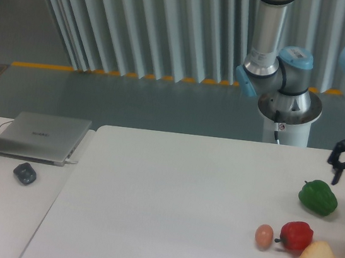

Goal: Place the red peppers in a basket
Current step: 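Lower the open gripper toward the green pepper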

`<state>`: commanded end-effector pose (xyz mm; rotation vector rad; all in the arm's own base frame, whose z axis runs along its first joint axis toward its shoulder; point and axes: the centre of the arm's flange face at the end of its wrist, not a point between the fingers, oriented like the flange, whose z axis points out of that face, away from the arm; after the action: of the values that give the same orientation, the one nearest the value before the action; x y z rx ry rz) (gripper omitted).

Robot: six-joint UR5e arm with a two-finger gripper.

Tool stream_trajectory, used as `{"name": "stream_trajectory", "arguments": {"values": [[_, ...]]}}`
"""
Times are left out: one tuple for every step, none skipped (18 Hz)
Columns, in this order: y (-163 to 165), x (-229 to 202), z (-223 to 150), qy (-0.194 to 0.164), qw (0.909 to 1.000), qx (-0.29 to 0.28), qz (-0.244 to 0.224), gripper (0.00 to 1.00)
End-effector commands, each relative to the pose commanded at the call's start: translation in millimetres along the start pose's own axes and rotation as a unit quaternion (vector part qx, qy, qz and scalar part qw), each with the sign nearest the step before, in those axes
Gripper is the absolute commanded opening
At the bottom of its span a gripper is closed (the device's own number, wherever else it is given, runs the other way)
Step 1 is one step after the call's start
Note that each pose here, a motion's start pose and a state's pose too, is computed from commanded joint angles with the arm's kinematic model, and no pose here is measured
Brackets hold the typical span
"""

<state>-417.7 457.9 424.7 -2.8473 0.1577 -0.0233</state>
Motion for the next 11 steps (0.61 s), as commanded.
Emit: {"name": "stream_trajectory", "arguments": {"values": [[-2,5,6,0.007,0.9999,-0.015,0.004,1.0],[-10,16,21,0.016,0.9984,-0.05,0.018,1.0],[-18,24,31,0.017,0.9967,-0.073,0.031,1.0],[-24,29,45,0.02,0.9944,-0.095,0.042,1.0],[-31,37,56,0.025,0.9919,-0.113,0.053,1.0],[-33,42,65,0.028,0.9887,-0.134,0.061,1.0],[-33,44,68,0.031,0.9874,-0.142,0.064,1.0],[-32,45,69,0.035,0.9866,-0.145,0.067,1.0],[-30,45,71,0.039,0.9858,-0.149,0.067,1.0],[-27,45,73,0.042,0.984,-0.16,0.067,1.0],[-24,45,75,0.043,0.9814,-0.173,0.07,1.0]]}}
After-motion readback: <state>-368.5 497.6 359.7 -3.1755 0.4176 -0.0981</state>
